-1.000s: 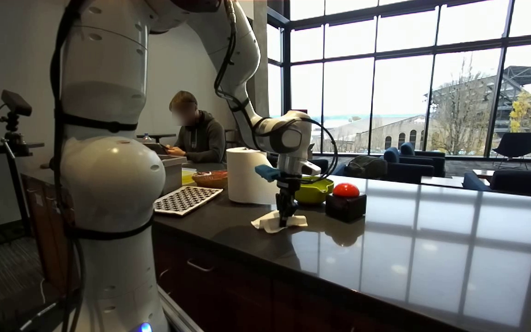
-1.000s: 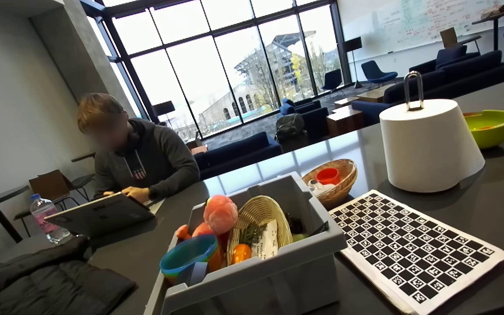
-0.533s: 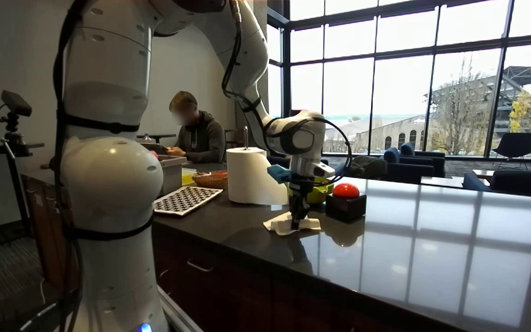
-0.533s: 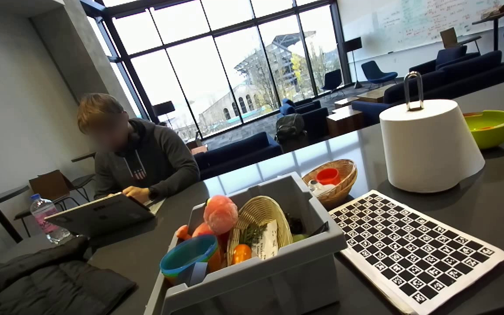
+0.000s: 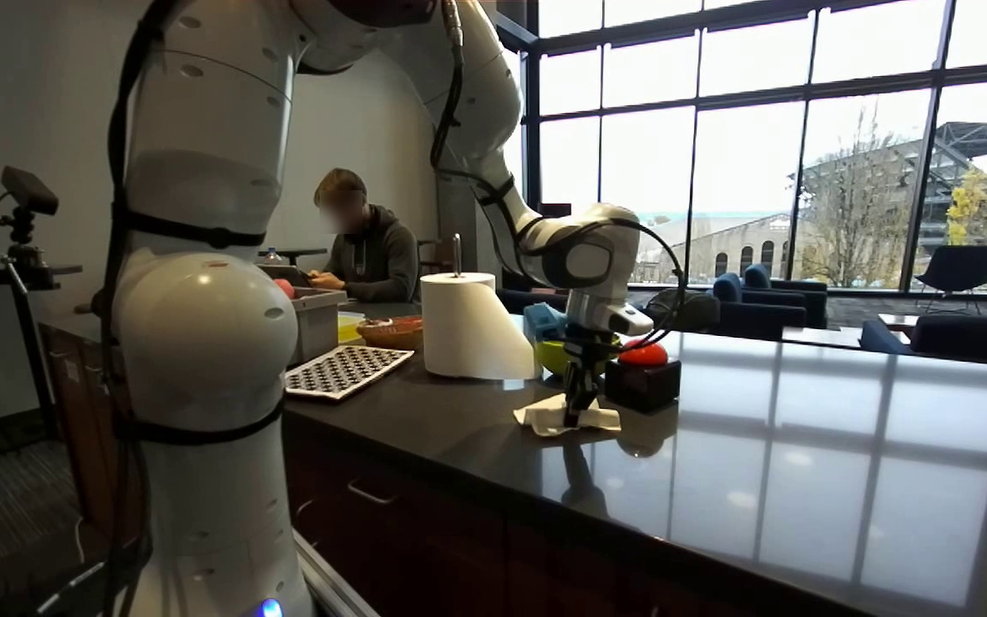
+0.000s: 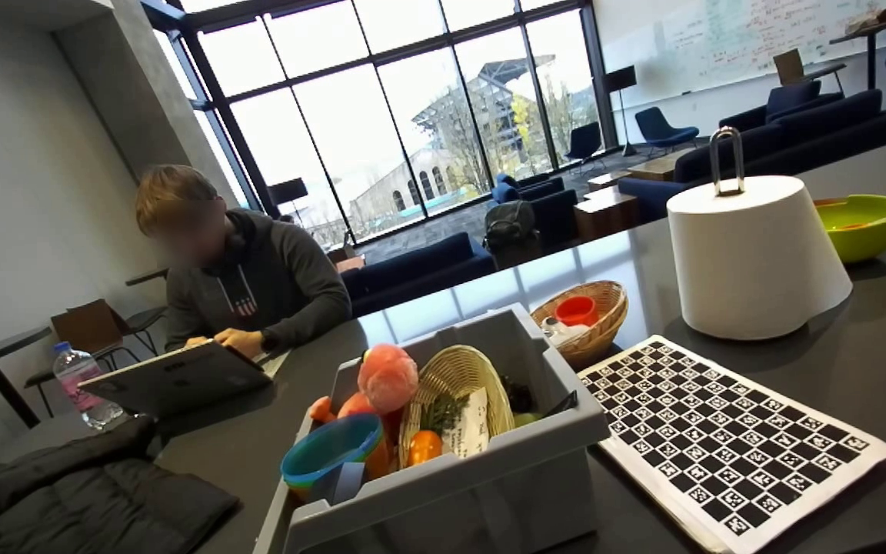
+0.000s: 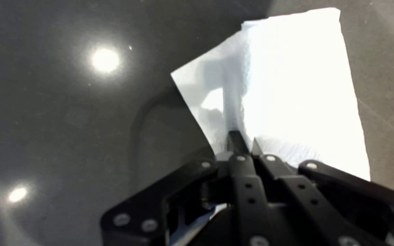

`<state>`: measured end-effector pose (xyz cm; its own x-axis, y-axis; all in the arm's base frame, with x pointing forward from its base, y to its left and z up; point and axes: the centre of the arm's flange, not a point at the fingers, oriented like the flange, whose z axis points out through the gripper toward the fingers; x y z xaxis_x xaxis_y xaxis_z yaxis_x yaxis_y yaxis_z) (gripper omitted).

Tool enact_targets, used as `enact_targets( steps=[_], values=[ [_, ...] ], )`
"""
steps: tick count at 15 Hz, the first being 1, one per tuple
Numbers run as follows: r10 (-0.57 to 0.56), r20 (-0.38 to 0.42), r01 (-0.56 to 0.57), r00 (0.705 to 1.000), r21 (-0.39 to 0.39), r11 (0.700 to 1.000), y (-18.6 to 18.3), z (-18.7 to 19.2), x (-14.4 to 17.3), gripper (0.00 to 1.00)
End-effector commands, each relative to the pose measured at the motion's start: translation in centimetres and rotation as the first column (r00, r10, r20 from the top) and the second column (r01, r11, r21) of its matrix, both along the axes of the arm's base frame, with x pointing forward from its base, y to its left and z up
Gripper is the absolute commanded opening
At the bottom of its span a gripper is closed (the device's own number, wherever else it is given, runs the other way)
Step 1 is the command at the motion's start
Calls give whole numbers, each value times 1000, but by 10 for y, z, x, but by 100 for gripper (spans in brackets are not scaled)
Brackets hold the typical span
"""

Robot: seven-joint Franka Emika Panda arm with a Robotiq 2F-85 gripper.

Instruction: Use the napkin to wipe the counter.

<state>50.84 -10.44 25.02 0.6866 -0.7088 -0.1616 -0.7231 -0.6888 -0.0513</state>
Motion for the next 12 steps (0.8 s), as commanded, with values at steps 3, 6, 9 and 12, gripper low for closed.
enact_targets(
  steps=[3, 6, 9, 12],
  values=[
    [1, -21, -1, 1000, 18, 1000, 4, -21, 11, 0],
    [32, -24, -32, 999, 22, 999, 19, -23, 12, 0],
    [75, -26, -74, 997, 28, 997, 38, -24, 14, 0],
    [129, -30, -128, 991, 33, 991, 62, -27, 15, 0]
  ],
)
